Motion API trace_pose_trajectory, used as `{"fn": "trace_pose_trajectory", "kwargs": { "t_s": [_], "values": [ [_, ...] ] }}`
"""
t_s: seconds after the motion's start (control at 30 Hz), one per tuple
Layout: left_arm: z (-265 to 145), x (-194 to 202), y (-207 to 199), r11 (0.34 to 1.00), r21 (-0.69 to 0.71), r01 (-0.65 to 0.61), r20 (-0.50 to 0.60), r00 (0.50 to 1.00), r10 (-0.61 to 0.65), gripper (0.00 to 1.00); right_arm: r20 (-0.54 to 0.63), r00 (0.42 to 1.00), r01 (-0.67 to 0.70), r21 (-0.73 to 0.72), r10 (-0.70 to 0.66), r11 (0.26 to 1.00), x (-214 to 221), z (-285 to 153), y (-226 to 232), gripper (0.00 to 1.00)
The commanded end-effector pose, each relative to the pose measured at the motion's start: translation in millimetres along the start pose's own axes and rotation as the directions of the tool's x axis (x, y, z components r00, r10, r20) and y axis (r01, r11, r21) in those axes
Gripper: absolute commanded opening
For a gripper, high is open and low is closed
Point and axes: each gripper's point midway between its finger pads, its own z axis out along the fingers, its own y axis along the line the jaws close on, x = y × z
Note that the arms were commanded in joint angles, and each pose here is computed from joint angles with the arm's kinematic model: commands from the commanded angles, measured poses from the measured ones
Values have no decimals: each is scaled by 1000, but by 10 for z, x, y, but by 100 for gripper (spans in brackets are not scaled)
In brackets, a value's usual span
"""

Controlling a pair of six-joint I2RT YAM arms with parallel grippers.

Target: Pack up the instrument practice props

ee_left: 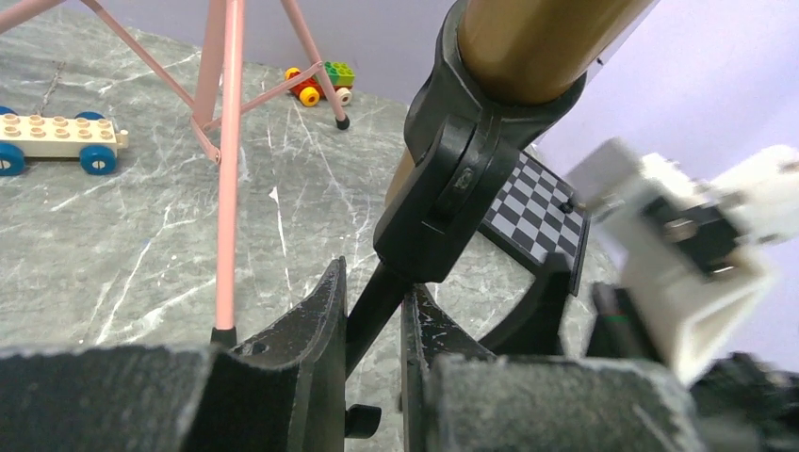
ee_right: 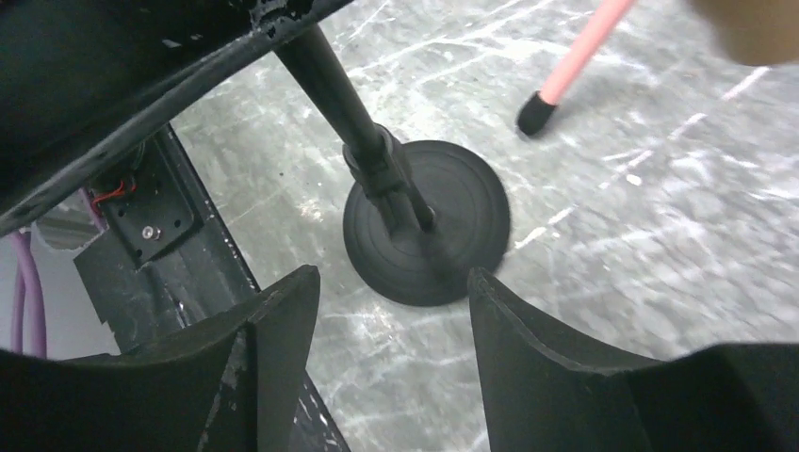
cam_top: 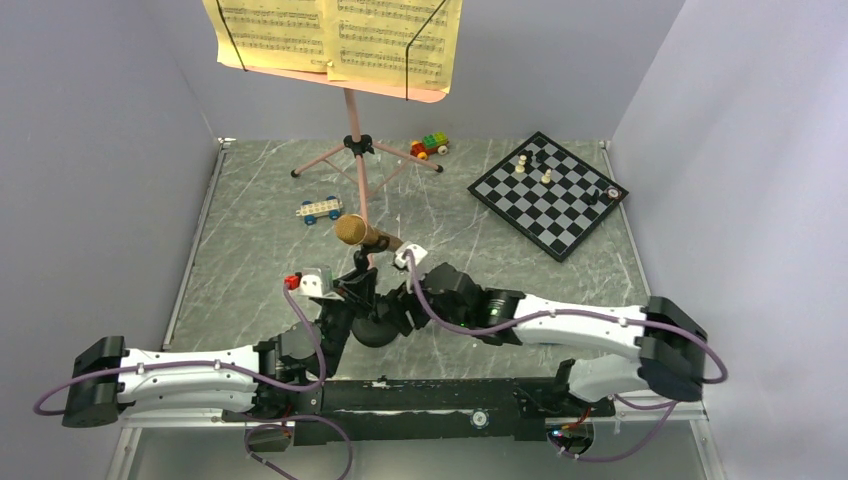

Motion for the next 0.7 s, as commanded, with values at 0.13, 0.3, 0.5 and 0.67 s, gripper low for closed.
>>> {"fn": "trace_pose_trajectory", "kwargs": {
  "t_s": [0.13, 0.3, 0.5, 0.67],
  "values": [
    [-274, 1163, 417, 935, 113, -337, -272, 894, 356, 0, 197, 979, -71, 128, 45, 989, -478, -631, -254, 65],
    [-287, 1317, 437, 909, 120, -400, -326, 849, 416, 0, 241, 969, -94, 170, 52, 981, -543, -747, -396, 65],
    [-302, 1362, 538, 885, 98, -456, -353, 815, 459, 0, 262, 963, -109, 192, 56, 975, -626, -767, -453, 66],
    [-303, 1296, 497, 910, 121, -396, -311, 856, 414, 0, 269, 962, -106, 184, 54, 977, -654, -788, -448, 66]
  ]
}}
